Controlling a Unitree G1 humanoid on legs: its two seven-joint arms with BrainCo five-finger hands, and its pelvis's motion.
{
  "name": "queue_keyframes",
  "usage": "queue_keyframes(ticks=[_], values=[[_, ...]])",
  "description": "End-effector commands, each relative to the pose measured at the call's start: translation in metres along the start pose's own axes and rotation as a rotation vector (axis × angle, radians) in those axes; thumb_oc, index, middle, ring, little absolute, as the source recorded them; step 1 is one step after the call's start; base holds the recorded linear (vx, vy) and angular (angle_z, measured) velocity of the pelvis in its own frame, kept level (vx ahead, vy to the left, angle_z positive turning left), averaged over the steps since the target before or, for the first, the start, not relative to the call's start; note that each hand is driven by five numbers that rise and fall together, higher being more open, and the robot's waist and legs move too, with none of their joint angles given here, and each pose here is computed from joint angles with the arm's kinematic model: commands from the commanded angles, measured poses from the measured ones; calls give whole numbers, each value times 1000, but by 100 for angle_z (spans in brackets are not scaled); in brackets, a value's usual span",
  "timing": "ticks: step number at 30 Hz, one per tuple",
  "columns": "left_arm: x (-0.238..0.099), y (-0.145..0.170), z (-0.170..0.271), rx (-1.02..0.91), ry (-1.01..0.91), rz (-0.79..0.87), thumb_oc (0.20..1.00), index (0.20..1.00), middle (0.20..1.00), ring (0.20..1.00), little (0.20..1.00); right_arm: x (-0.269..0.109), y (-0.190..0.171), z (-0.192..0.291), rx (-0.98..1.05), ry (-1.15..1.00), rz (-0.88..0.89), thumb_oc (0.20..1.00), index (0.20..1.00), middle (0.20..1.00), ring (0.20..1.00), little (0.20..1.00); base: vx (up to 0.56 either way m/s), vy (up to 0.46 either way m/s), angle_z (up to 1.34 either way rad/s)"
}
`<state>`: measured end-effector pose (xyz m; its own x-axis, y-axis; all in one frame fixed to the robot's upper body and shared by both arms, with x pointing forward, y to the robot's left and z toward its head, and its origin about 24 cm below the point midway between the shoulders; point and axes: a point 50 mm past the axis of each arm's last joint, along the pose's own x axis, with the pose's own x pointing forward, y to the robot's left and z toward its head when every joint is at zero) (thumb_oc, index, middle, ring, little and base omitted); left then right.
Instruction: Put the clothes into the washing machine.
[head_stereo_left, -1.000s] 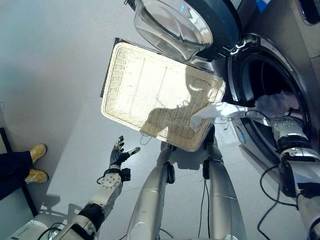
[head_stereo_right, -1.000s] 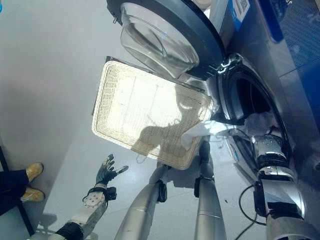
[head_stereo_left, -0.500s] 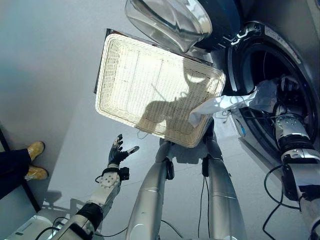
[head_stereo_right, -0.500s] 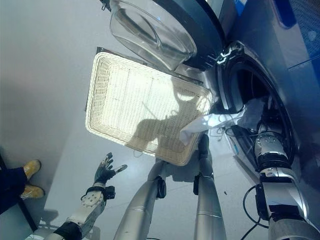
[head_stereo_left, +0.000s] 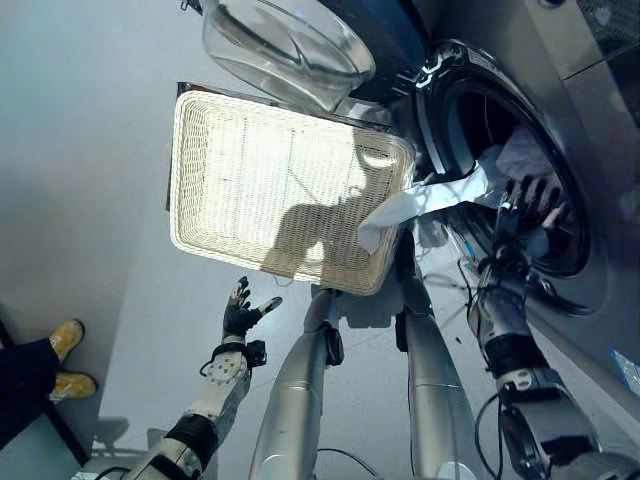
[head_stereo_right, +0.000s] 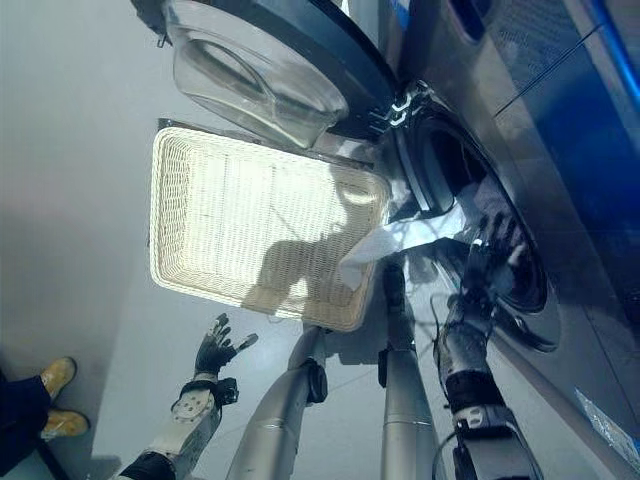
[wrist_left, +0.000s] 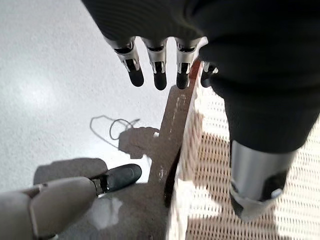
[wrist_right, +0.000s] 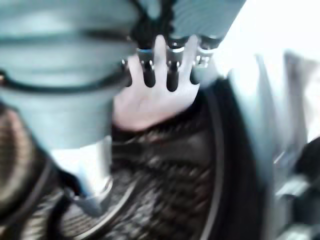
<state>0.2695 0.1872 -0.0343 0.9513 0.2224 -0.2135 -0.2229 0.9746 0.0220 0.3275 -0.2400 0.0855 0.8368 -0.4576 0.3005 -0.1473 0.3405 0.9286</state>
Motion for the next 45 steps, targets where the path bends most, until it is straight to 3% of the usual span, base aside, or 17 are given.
queue_keyframes(ticks=[1,9,18,19,22,24,32,45], values=[[-4,8,-8,-7,6,55,1000,1000,1000,1000,1000,-1,7,2,-127,14,83,1000,1000,1000,1000,1000,-25,49,-5],[-3,-2,-8,-30,13,59,1000,1000,1000,1000,1000,-20,-5,-21,-461,177,46,1000,1000,1000,1000,1000,-31,60,-3],[-2,-9,-10,-36,29,44,1000,1000,1000,1000,1000,-41,-21,-50,-602,406,-3,1000,1000,1000,1000,1000,-3,4,0],[-1,-11,-8,-32,27,35,1000,1000,1000,1000,1000,-42,-31,-57,-637,520,-39,1000,1000,1000,1000,1000,0,0,0],[0,-11,-7,-31,26,33,1000,1000,1000,1000,1000,-41,-32,-58,-623,533,-47,1000,1000,1000,1000,1000,0,0,0],[3,-14,-7,-12,36,16,1000,1000,1000,1000,1000,-41,-46,-68,-391,688,-133,1000,1000,1000,1000,1000,3,-58,2],[7,-31,-3,0,35,-34,1000,1000,1000,1000,1000,-22,-56,-64,-354,754,-343,1000,1000,1000,1000,1000,14,-43,9],[8,-48,5,-4,15,-65,1000,1000,1000,1000,1000,15,-16,-64,-219,626,-164,1000,1000,1000,1000,1000,14,-20,9]])
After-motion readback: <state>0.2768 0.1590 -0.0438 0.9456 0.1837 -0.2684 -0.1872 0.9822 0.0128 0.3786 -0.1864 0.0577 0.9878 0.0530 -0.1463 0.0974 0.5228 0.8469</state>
